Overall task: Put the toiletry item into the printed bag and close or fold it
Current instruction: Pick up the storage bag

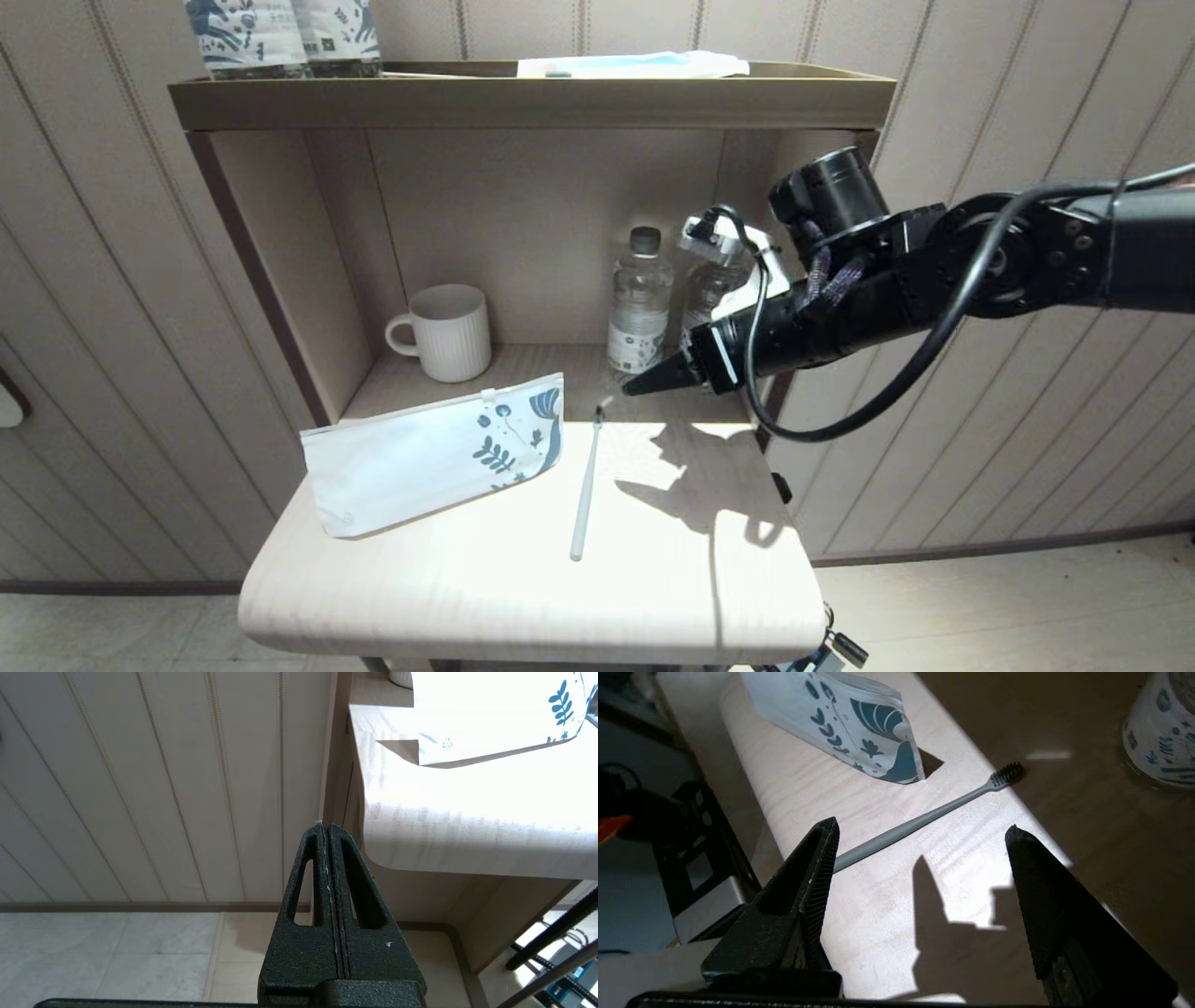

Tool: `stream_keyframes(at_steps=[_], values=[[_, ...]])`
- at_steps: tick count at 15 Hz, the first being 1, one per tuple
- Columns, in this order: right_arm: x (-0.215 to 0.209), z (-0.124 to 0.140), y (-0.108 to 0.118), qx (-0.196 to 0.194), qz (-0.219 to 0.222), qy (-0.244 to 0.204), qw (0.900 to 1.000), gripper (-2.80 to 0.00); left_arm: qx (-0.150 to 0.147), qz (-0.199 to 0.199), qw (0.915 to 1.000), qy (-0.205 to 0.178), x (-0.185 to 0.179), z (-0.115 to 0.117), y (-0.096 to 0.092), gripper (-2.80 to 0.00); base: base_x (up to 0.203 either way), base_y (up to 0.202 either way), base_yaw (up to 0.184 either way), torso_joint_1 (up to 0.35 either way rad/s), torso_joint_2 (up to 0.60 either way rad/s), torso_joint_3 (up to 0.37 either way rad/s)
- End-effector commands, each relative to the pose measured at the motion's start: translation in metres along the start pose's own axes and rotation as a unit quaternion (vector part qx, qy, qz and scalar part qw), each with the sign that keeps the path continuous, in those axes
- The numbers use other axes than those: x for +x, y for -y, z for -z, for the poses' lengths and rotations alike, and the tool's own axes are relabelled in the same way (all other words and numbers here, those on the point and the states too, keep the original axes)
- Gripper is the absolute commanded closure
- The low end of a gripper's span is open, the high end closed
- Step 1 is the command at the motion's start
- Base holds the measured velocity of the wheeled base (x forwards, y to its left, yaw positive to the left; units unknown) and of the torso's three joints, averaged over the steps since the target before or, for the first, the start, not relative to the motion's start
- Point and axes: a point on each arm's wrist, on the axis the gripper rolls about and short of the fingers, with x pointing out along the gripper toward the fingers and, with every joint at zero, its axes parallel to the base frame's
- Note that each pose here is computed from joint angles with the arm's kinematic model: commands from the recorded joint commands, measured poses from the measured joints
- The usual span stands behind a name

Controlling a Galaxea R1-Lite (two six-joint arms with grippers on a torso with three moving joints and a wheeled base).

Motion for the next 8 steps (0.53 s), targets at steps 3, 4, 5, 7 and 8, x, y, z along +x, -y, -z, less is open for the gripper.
stream_keyframes(at_steps=[3,4,5,7,8], values=[[0.018,0.015,0.033,-0.035,-0.114,0.0,0.993,-2.8,0.0,0.0,1.0,-0.001,0.0,0.0,0.0,0.0,0.0,0.0,0.0,0.0,0.0,0.0],[0.025,0.017,0.038,-0.043,-0.123,0.0,0.991,-2.8,0.0,0.0,1.0,-0.001,0.0,0.0,0.0,0.0,0.0,0.0,0.0,0.0,0.0,0.0],[0.032,0.018,0.042,-0.052,-0.128,-0.001,0.99,-2.8,0.0,0.0,1.0,-0.001,0.0,0.0,0.0,0.0,0.0,0.0,0.0,0.0,0.0,0.0],[0.043,0.018,0.045,-0.06,-0.134,-0.003,0.989,-2.8,0.0,0.0,1.0,-0.001,0.0,0.0,0.0,0.0,0.0,0.0,0.0,0.0,0.0,0.0],[0.044,0.018,0.043,-0.061,-0.136,-0.003,0.989,-2.8,0.0,0.0,1.0,-0.001,0.0,0.0,0.0,0.0,0.0,0.0,0.0,0.0,0.0,0.0]])
